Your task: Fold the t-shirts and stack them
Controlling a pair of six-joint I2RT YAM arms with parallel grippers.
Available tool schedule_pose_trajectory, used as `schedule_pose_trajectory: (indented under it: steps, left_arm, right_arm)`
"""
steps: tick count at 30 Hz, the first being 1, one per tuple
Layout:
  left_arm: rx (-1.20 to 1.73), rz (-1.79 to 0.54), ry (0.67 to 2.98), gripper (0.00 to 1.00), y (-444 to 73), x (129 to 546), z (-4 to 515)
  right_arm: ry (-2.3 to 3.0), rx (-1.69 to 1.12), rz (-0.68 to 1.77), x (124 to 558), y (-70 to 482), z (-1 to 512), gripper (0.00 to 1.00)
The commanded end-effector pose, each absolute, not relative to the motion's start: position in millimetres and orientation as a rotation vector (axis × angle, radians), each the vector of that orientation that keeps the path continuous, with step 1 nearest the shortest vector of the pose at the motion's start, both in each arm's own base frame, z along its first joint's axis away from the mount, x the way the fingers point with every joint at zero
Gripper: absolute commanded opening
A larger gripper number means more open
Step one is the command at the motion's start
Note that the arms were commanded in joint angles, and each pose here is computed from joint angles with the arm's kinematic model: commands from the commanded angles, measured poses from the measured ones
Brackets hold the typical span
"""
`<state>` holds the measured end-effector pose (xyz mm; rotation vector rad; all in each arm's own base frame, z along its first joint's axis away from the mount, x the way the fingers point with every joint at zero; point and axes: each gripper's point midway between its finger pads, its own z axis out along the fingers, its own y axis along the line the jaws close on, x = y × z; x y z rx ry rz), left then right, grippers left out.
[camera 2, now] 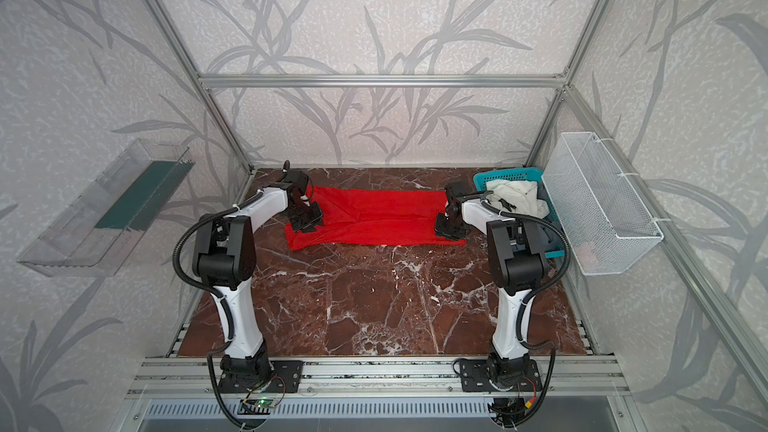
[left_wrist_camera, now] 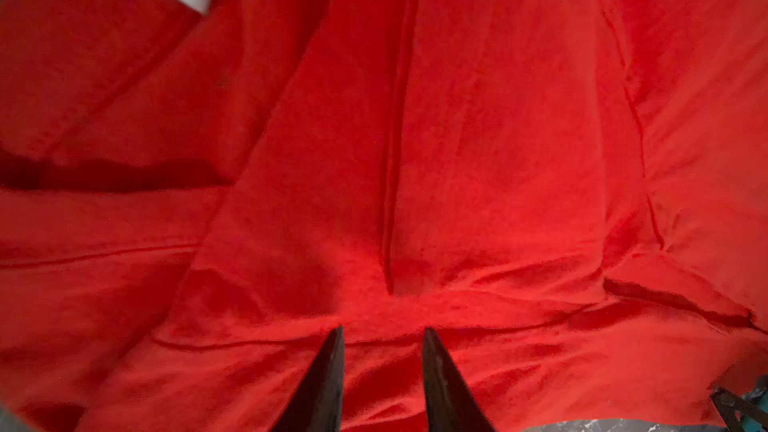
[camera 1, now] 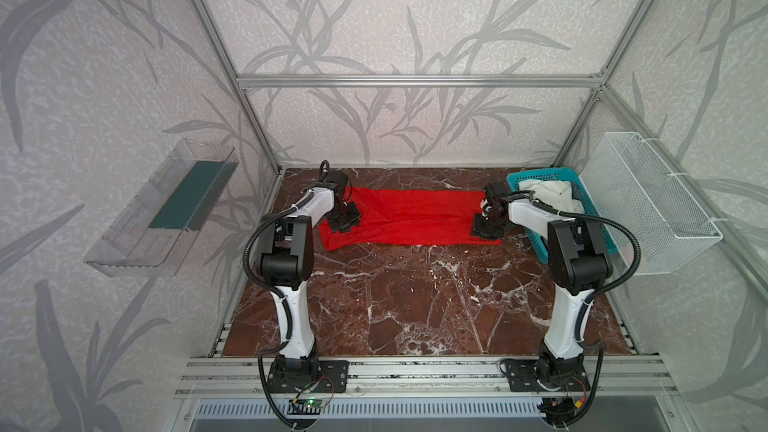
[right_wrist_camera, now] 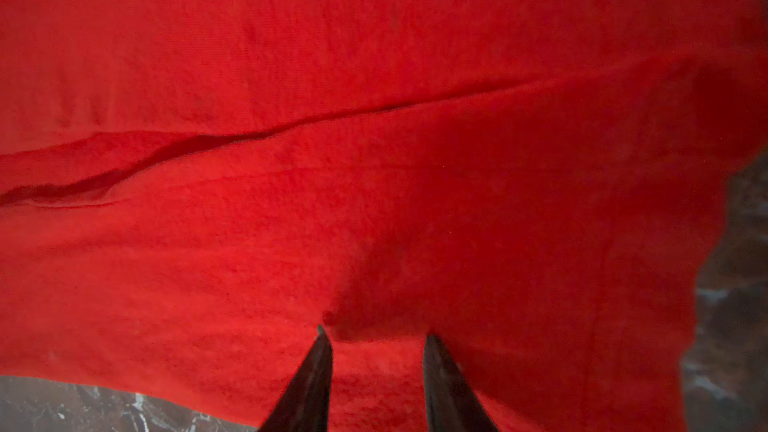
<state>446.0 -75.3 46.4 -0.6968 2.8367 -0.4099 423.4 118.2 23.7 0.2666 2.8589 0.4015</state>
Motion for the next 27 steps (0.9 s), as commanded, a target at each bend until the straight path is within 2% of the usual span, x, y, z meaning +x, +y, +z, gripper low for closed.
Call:
schedule_pose_trajectory:
  steps: [1,10,27]
  left_arm:
    - [-0.693,-0.446,2.752,0.33,-80.7,461.9,59.6]
    - [-0.713,-0.399,2.764,0.33,-78.6,471.8,52.2]
    - [-0.739,-0.351,2.81,0.31,-75.3,461.6,35.2]
  right_arm:
    - [2.907,0.256,0.376,416.1,114.8,15.0,0.38]
    - [2.91,0.256,0.383,413.2,115.8,13.4,0.38]
    - [2.921,0.238,0.383,418.5,117.3,10.6,0.38]
